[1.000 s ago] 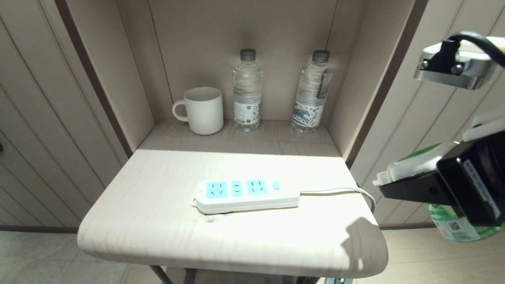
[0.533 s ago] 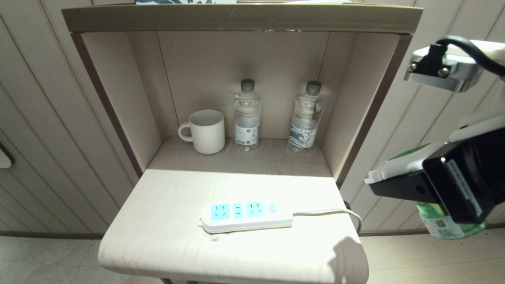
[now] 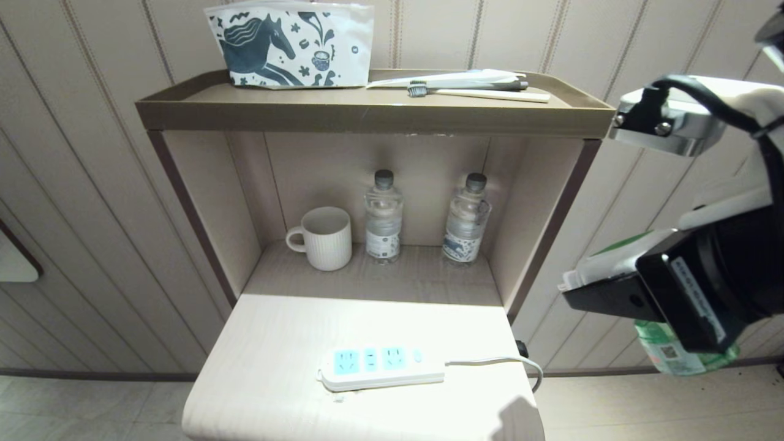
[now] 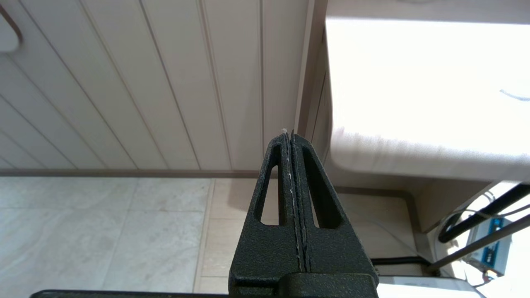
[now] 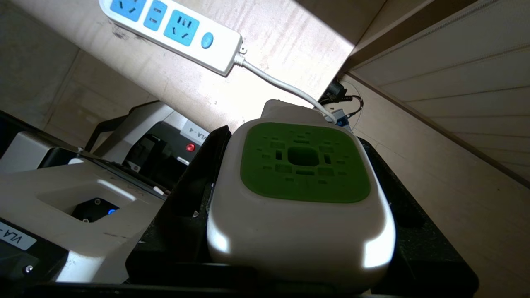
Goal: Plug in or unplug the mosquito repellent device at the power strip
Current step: Insert the plug into the socket
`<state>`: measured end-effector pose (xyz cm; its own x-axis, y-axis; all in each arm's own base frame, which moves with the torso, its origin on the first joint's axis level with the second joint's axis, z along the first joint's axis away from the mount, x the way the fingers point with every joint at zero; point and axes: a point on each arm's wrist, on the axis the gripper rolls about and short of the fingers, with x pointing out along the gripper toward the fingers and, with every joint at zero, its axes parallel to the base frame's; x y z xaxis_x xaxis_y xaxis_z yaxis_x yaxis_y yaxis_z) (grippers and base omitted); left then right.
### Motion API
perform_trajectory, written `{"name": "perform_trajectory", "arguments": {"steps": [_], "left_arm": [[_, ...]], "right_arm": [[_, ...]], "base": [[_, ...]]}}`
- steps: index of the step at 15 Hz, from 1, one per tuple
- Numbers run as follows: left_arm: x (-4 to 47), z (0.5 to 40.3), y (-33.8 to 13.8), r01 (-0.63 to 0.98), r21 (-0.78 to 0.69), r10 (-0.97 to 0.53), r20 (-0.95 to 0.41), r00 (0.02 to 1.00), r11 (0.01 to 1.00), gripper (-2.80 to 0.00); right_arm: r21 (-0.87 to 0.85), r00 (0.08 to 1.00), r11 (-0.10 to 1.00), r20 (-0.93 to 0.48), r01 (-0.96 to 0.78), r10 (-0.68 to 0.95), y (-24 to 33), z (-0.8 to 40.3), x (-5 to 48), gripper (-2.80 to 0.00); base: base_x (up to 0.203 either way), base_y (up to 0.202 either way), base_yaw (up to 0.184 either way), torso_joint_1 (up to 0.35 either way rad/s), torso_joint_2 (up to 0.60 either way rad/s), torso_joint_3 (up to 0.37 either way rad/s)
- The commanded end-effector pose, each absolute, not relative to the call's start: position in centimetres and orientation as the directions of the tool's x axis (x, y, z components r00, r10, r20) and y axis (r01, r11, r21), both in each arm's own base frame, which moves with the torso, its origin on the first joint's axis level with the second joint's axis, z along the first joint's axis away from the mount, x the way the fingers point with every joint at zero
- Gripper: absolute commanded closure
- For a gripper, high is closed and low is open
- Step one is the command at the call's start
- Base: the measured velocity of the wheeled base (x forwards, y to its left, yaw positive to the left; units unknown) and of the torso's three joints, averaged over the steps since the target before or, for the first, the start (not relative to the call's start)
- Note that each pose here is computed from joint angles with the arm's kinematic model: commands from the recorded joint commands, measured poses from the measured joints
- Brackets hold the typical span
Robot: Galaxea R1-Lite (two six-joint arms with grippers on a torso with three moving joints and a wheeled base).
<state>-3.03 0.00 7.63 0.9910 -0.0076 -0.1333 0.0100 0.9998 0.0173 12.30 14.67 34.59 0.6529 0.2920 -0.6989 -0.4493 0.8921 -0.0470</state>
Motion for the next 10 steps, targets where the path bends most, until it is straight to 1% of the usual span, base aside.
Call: {"name": "perform_trajectory", "arguments": {"steps": [1,10], "left_arm": [[-3.03,7.63,0.0,0.011,0.017,-0.009,-0.135,0.991,1.0,0.0],[-3.03,7.63,0.0,0.011,0.017,-0.009,-0.135,0.991,1.0,0.0]], "right_arm": [[-0.055,0.646,0.893,-0.71,-0.448,0.281,14.85,34.22,12.45,0.0],[-0.06,0.638,0.892,-0.72,-0.448,0.272,15.23,33.76,12.74,0.0]], "base": [[0.0,0.0,0.0,0.232,-0.52,-0.295],[0.0,0.0,0.0,0.262,-0.56,-0.306]]}}
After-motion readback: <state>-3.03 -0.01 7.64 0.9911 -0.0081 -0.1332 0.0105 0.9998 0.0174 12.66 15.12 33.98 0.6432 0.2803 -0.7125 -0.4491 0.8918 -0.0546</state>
